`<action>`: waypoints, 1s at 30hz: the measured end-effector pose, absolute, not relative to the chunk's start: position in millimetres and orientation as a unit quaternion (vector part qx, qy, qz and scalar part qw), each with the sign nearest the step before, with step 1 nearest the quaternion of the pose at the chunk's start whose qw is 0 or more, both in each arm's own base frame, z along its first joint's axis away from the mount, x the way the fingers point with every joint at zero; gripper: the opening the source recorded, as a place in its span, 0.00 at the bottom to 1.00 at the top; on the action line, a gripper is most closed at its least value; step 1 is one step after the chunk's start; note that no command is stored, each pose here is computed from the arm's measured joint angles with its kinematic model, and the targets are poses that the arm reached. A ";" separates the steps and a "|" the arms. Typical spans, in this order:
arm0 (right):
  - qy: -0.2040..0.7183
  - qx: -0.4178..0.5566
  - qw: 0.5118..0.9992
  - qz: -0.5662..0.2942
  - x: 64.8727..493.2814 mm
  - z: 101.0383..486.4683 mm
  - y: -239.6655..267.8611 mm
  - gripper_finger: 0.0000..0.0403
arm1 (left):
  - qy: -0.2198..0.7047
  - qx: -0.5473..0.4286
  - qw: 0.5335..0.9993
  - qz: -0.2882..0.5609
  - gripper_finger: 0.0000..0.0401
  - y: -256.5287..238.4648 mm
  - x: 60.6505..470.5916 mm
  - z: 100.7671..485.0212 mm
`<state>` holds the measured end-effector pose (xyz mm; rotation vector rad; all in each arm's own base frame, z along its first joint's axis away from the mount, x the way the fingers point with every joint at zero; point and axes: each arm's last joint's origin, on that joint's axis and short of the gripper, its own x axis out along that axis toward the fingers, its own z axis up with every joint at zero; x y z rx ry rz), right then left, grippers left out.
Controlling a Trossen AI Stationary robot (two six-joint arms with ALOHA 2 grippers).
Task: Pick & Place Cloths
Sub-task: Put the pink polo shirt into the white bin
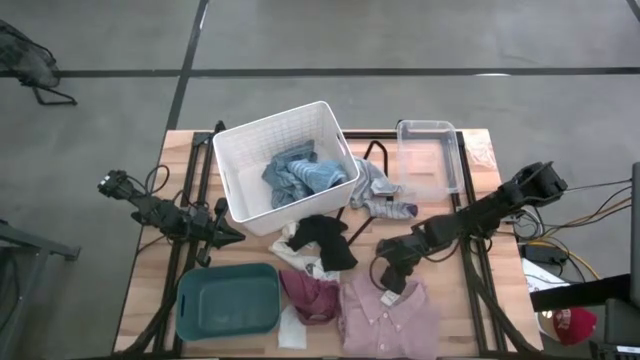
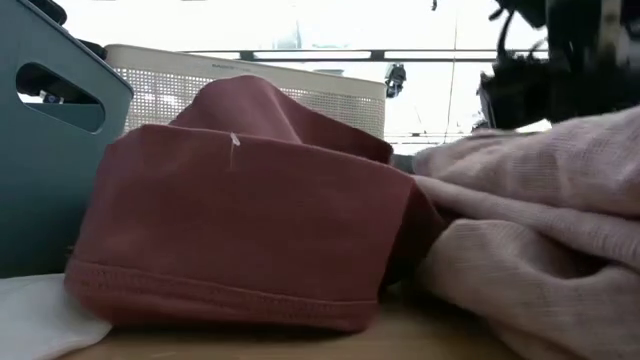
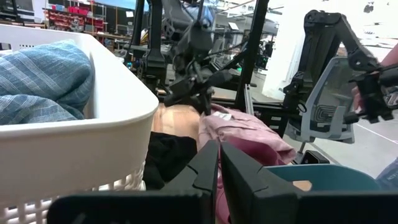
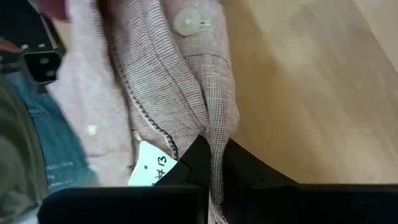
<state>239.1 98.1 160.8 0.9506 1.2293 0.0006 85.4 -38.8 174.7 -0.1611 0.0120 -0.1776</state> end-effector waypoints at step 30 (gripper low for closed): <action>0.447 0.361 0.818 0.028 291.6 347.5 64.5 0.02 | 0.006 -0.080 0.993 -0.089 0.06 -38.8 85.4 174.6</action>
